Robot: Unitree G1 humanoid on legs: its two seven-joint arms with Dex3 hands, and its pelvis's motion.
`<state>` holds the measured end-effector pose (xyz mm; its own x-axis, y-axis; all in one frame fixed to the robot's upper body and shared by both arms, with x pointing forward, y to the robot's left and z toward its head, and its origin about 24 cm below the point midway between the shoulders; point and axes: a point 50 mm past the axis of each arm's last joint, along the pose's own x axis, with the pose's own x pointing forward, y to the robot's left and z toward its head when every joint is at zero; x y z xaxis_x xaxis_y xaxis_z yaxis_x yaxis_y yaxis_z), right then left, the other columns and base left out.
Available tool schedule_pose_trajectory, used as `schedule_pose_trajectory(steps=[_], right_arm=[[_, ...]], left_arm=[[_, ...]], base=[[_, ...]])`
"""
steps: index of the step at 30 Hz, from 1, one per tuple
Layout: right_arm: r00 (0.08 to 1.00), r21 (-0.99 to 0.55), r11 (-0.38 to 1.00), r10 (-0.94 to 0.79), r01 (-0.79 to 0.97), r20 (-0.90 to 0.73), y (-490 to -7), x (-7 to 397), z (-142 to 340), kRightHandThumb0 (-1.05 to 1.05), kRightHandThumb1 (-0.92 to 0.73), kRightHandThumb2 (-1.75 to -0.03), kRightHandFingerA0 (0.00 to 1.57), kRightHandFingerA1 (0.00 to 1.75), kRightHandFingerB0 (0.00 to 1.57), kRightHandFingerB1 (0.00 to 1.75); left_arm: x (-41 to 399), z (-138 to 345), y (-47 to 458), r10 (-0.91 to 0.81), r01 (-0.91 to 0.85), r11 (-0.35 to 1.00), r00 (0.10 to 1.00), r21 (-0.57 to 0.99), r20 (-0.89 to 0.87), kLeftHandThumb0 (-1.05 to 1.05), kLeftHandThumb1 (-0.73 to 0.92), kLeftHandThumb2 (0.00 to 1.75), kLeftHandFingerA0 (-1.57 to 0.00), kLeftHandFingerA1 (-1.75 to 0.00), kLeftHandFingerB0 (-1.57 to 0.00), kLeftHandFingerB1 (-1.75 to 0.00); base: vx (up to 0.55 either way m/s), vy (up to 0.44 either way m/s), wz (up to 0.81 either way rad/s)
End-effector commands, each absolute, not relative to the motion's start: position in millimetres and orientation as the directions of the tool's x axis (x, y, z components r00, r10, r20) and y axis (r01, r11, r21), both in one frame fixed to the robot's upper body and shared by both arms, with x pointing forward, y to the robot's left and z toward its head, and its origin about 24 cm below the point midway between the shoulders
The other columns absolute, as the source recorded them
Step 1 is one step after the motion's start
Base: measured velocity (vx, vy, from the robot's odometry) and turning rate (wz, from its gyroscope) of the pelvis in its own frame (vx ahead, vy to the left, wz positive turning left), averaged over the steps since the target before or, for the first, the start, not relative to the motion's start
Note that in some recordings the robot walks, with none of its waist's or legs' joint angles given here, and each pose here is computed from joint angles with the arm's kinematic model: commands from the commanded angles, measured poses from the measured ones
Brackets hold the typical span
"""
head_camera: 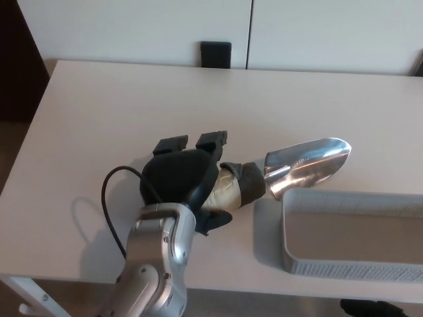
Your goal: The robot walks towards a desk on which a shovel is kept on the left hand side and a container is kept on the right hand side. The robot picks up the shovel using its left hand and places it in the container.
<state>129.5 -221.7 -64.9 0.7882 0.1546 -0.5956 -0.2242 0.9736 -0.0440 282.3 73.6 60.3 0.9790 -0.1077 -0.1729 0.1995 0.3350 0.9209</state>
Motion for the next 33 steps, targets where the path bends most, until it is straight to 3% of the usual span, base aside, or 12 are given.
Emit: schedule_pose_trajectory(steps=[1,2,17,18,21,22,24,26,30,31,32,33], right_arm=[[0.782,-0.061,0.97,0.152,-0.236,-0.605,-225,130,-62,-0.45,-0.47,-0.54,0.52,0.47,0.39,0.4],[0.781,-0.062,0.97,0.151,-0.236,-0.605,-225,130,-62,-0.45,-0.47,-0.54,0.53,0.47,0.39,0.4],[0.782,-0.059,0.966,0.167,-0.252,-0.6,-226,136,-57,-0.45,-0.48,-0.54,0.5,0.48,0.39,0.4],[0.782,-0.061,0.965,0.168,-0.254,-0.601,-227,136,-57,-0.45,-0.48,-0.54,0.5,0.47,0.38,0.4],[0.784,-0.068,0.963,0.172,-0.262,-0.596,-226,138,-55,-0.43,-0.49,-0.54,0.5,0.47,0.38,0.4],[0.784,-0.066,0.962,0.174,-0.264,-0.596,-226,138,-55,-0.43,-0.49,-0.54,0.5,0.47,0.38,0.4],[0.786,-0.069,0.962,0.174,-0.265,-0.593,-226,141,-55,-0.42,-0.49,-0.54,0.5,0.47,0.39,0.4],[0.785,-0.068,0.961,0.177,-0.268,-0.594,-226,142,-55,-0.42,-0.49,-0.54,0.49,0.47,0.39,0.4],[0.785,-0.074,0.957,0.183,-0.279,-0.592,-226,144,-53,-0.44,-0.5,-0.54,0.5,0.48,0.39,0.4],[0.784,-0.077,0.956,0.186,-0.285,-0.592,-225,144,-53,-0.45,-0.5,-0.54,0.5,0.48,0.39,0.4],[0.784,-0.077,0.955,0.186,-0.285,-0.592,-225,144,-53,-0.45,-0.5,-0.54,0.5,0.48,0.39,0.4],[0.785,-0.073,0.955,0.191,-0.287,-0.589,-224,146,-52,-0.45,-0.5,-0.54,0.49,0.48,0.39,0.4]], left_arm=[[285,57,75,-0.101,0.263,0.355,0.965,0.897,-0.243,-0.56,0.51,0.58,-0.1,-0.29,-0.1,-0.22],[286,56,76,-0.1,0.27,0.347,0.963,0.898,-0.251,-0.6,0.41,0.72,-0.06,-0.36,-0.07,-0.25],[286,37,85,-0.064,0.252,0.268,0.968,0.93,-0.244,-0.68,0.39,0.66,-0.07,-0.34,-0.06,-0.31],[287,36,85,-0.062,0.253,0.255,0.967,0.933,-0.246,-0.31,0.31,0.87,0.0,-0.48,0.0,-0.47],[289,32,85,-0.075,0.299,0.18,0.954,0.937,-0.29,-0.31,0.4,0.93,-0.01,-0.47,0.0,-0.46],[289,30,84,-0.088,0.313,0.135,0.949,0.94,-0.303,-0.6,0.53,0.76,-0.23,-0.41,-0.12,-0.35],[290,29,82,-0.118,0.33,0.119,0.941,0.936,-0.317,-0.5,0.59,0.81,-0.51,-0.52,-0.19,-0.39],[290,25,80,-0.149,0.323,0.09,0.94,0.942,-0.308,-0.36,0.75,0.66,-0.84,-0.84,-0.32,-0.32],[292,21,76,-0.182,0.359,0.067,0.922,0.931,-0.342,-0.28,0.76,0.64,-0.79,-0.95,-0.4,-0.34],[294,18,74,-0.213,0.41,0.027,0.893,0.912,-0.396,-0.34,0.66,0.94,-0.76,-0.91,-0.4,-0.5],[294,18,74,-0.214,0.41,0.026,0.893,0.912,-0.396,-0.34,0.66,0.94,-0.76,-0.91,-0.4,-0.5],[296,18,75,-0.23,0.432,0.04,0.881,0.901,-0.412,-0.24,0.8,0.64,-0.79,-0.77,-0.58,-0.38]], base=[[0.0,0.0,0.0],[0.0,0.0,0.0],[0.0,0.0,0.0],[0.0,0.0,0.0],[0.0,0.0,0.0],[0.0,0.0,0.0],[0.0,0.0,0.0],[0.0,0.0,0.0],[0.0,0.0,0.0],[0.0,0.0,0.0],[0.0,0.0,0.0],[0.0,0.0,0.0]])
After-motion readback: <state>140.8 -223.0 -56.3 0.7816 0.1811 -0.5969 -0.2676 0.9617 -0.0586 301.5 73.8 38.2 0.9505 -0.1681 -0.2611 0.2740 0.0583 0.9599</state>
